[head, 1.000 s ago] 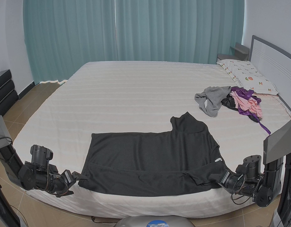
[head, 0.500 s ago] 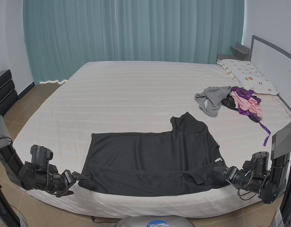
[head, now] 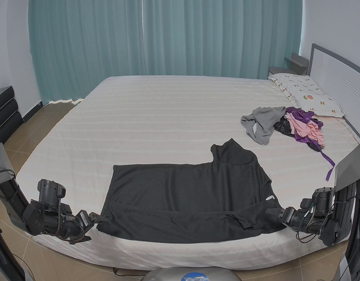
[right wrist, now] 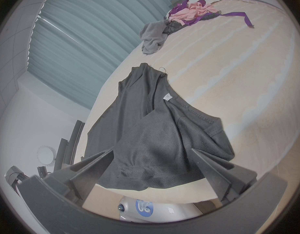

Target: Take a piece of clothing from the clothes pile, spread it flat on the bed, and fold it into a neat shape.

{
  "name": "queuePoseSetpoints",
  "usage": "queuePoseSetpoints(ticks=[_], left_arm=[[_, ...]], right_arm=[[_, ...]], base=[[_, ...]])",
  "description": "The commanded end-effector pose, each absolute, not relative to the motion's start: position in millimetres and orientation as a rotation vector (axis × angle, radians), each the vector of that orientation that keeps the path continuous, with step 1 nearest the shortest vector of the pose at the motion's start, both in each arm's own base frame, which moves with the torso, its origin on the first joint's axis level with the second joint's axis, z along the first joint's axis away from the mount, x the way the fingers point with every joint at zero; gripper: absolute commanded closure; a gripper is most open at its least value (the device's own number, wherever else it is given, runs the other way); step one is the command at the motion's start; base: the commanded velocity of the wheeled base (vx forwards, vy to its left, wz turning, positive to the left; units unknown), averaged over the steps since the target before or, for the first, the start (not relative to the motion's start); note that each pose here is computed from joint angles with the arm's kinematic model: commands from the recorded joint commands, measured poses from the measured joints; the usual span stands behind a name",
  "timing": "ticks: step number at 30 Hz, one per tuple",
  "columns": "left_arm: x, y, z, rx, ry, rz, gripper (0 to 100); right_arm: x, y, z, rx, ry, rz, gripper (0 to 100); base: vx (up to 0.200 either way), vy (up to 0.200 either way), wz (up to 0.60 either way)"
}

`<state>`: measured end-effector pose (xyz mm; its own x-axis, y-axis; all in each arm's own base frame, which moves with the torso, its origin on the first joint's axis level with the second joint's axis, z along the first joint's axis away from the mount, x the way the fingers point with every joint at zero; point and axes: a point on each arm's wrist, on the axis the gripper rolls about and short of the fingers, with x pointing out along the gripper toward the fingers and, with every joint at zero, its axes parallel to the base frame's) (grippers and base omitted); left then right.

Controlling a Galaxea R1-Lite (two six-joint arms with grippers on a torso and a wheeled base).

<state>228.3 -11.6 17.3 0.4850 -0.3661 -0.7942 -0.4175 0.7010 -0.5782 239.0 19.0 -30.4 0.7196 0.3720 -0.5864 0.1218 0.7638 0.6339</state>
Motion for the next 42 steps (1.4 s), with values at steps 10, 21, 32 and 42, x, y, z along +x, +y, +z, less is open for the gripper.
queuePoseSetpoints(ticks=[10,21,32,42], left_arm=[[228.7,-11.6,16.4,-0.836,1.102,0.037,0],[228.7,-11.5,16.8,-0.836,1.1,0.037,0],[228.7,-11.5,16.8,-0.837,1.1,0.038,0],[229.8,-11.6,17.2,-0.844,1.098,0.041,0]], right_arm=[[244.8,18.6,-44.9,0.717,0.802,0.179,0],[237.9,16.3,-43.0,0.704,0.813,0.161,100],[228.4,7.0,-26.5,0.735,0.78,0.137,100],[224.7,6.7,-28.7,0.731,0.8,0.127,100]], base=[[0.0,0.0,0.0],[0.0,0.0,0.0],[0.0,0.0,0.0],[0.0,0.0,0.0]])
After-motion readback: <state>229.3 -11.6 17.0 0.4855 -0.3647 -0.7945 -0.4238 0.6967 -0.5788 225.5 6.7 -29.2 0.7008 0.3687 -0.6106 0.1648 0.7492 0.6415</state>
